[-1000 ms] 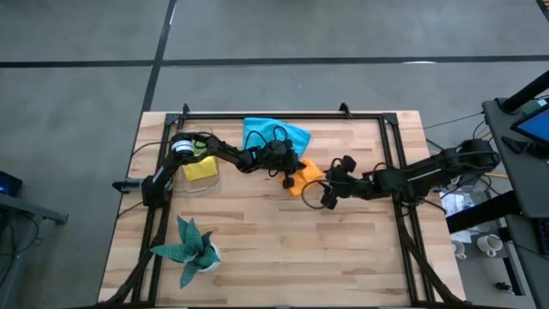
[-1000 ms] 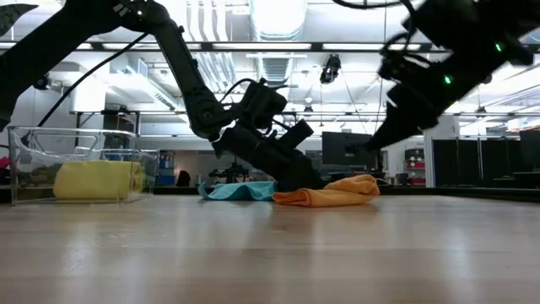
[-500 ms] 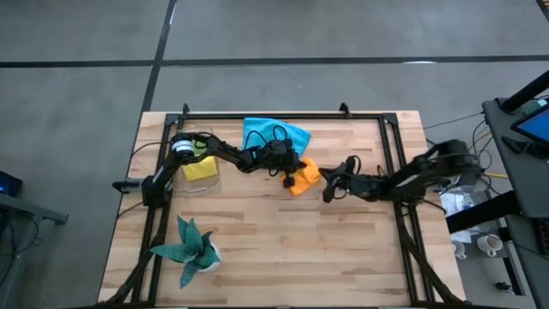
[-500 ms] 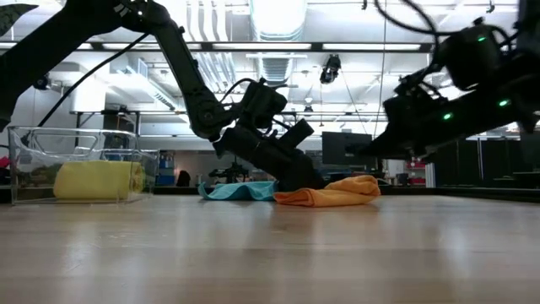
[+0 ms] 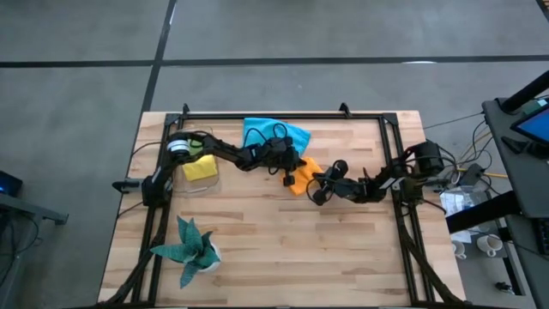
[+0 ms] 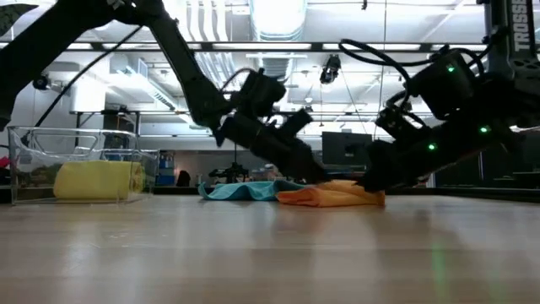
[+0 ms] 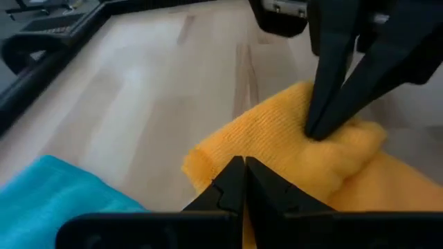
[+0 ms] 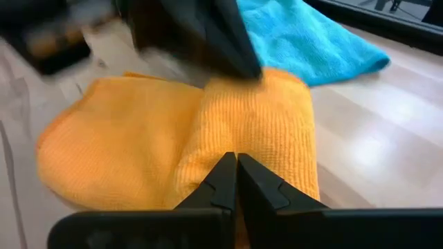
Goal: Roll microfiber towels into tight, uniform cylinder then place into a basket
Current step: Roll the orange microfiber towel
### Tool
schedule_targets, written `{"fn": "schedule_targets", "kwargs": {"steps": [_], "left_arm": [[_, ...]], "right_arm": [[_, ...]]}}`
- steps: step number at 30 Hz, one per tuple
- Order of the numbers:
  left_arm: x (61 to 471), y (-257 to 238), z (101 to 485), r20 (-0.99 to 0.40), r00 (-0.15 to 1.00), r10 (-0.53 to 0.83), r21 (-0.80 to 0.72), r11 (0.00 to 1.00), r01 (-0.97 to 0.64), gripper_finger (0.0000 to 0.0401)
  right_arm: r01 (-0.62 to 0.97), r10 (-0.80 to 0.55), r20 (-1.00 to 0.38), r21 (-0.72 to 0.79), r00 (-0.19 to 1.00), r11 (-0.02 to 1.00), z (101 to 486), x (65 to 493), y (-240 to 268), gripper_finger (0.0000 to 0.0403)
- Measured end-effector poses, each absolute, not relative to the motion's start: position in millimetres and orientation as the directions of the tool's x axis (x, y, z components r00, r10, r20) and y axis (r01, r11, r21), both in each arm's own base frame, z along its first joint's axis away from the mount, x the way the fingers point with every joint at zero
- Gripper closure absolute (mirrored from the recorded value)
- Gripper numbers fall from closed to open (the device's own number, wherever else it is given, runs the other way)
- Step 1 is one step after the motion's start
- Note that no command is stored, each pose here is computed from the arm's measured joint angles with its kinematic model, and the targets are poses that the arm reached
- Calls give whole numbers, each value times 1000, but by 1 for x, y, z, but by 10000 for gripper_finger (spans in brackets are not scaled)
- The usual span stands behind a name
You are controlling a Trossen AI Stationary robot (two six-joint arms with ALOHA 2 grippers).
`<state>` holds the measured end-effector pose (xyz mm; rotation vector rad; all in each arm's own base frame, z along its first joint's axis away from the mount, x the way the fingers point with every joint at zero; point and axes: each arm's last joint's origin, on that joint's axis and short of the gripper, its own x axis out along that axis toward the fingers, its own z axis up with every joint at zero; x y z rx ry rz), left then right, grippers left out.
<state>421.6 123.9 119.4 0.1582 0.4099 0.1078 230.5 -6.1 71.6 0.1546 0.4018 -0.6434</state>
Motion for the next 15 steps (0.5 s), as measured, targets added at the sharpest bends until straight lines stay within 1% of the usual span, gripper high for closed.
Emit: {"fn": "schedule_targets", "kwargs": {"steps": [4,7,10,15], "left_arm": [[417,123,146,-372,916,152,223,972,-71,401],[413,119,161,-378,914,147,232,971,-60,401],[411,116,159,-393,911,123,222,974,-36,401],[417,104,139,-420,907,16,179,982,65,401]], "right_arm": [[614,-552,-418,18,722,789,70,227,-6,394],[614,-552,-416,20,723,789,71,227,-6,394],[612,-549,-414,23,726,791,71,228,-6,394],[611,-549,-413,23,726,791,71,228,-6,394]]}}
